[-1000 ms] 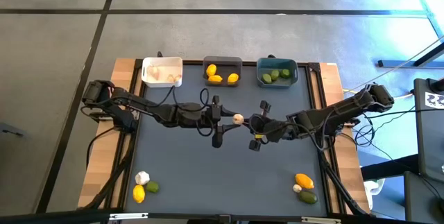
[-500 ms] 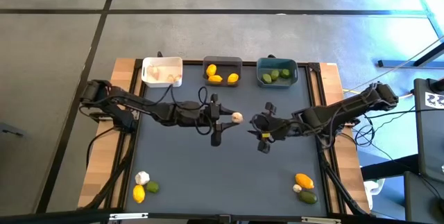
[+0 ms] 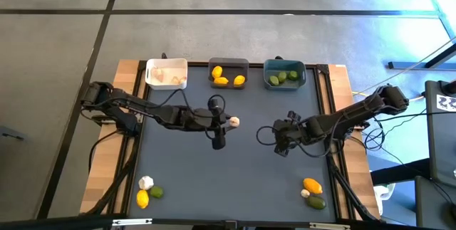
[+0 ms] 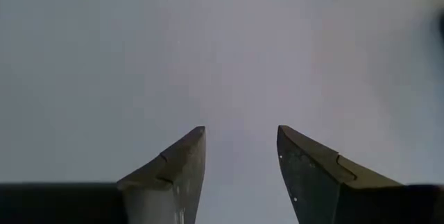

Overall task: Sort produce into baskets
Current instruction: Put the garlic into the white bin

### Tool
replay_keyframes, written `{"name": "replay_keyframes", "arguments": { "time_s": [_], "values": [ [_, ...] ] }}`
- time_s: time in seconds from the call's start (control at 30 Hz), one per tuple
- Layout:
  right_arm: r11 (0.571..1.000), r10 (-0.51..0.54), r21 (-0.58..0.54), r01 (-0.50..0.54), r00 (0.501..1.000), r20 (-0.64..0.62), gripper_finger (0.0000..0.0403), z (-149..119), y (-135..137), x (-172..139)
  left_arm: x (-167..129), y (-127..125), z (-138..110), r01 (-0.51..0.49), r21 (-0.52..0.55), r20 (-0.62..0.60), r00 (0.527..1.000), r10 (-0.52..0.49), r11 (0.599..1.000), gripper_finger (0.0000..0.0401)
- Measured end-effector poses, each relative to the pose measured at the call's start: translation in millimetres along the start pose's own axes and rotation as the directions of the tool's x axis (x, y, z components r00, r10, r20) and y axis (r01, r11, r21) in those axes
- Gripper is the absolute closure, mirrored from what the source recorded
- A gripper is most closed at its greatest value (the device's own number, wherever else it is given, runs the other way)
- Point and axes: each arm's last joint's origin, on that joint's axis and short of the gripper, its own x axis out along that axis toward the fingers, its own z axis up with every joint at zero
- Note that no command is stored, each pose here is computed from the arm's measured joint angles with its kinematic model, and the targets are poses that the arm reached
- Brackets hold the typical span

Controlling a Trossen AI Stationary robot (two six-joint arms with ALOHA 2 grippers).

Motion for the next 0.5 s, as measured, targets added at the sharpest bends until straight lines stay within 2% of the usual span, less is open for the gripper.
{"name": "replay_keyframes", "arguments": {
  "time_s": [0.1,0.27,0.37,0.5],
  "values": [
    [0.999,-0.015,0.031,0.016,0.999,-0.041,0.0224,-14.2,-4.0,12.3,-2.4,3.1,-4.4,-0.038,-0.005,-0.055,0.998,0.038,0.999,0.0240],
    [0.997,0.026,0.078,-0.018,0.994,-0.106,0.0223,-30.8,-8.2,27.4,-12.9,14.1,-10.5,-0.087,-0.034,-0.175,0.981,0.080,0.996,0.0239],
    [0.991,0.082,0.119,-0.065,0.987,-0.137,0.0223,-34.9,-10.3,34.0,-23.4,23.2,-10.0,-0.123,-0.072,-0.225,0.969,0.104,0.990,0.0239],
    [0.987,0.083,0.146,-0.061,0.985,-0.149,0.0223,-38.2,-15.3,40.1,-38.7,36.8,-11.3,-0.182,-0.097,-0.303,0.942,0.145,0.978,0.0239]
  ]
}}
